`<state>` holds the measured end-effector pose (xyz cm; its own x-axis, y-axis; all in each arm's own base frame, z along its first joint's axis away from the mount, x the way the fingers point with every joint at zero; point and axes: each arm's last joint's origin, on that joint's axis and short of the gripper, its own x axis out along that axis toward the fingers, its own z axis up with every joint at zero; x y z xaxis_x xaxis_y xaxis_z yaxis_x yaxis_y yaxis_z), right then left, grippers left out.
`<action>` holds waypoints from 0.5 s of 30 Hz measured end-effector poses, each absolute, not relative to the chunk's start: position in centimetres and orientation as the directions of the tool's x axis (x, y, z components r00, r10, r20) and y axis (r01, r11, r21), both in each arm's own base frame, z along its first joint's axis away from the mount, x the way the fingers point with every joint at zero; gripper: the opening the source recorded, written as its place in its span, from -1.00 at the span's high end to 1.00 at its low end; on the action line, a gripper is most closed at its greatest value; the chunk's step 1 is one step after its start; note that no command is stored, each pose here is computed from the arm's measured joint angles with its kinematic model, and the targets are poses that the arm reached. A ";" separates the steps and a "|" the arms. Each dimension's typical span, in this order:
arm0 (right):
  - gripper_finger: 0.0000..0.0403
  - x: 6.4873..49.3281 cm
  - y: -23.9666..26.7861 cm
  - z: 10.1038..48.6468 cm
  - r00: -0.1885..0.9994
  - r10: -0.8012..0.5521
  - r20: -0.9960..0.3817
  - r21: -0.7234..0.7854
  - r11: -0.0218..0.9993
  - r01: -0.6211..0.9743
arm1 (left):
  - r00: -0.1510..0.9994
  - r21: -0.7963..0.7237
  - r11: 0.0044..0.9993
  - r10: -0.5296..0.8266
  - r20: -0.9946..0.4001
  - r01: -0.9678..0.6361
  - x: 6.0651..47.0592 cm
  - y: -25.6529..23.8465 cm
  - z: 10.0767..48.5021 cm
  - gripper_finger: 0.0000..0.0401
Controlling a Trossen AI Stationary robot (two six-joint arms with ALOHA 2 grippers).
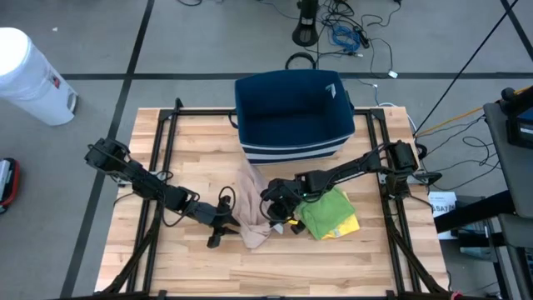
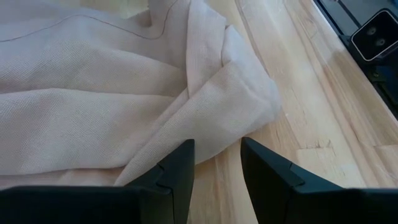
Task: Fold towel
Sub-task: Fold the light brown towel
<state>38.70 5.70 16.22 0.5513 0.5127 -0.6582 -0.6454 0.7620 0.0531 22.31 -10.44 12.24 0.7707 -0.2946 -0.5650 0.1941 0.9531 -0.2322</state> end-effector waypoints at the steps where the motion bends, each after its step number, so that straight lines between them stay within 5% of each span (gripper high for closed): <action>1: 1.00 38.7 5.7 16.2 0.551 0.513 -0.659 0.053 0.762 -0.646 | 0.773 -0.233 0.953 -0.295 -0.562 0.195 22.3 -10.4 12.3 0.32; 15: 1.00 35.9 5.1 23.7 0.679 0.417 -0.604 -0.174 0.763 -0.623 | 0.881 -0.112 0.957 -0.290 -0.373 0.268 23.7 -9.7 14.1 0.33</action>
<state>35.94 5.13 23.72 0.6793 0.4165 -0.6042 -0.6228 0.7628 -0.1742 23.73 -9.69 14.10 0.8814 -0.2903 -0.3726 0.2678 0.9569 -0.1119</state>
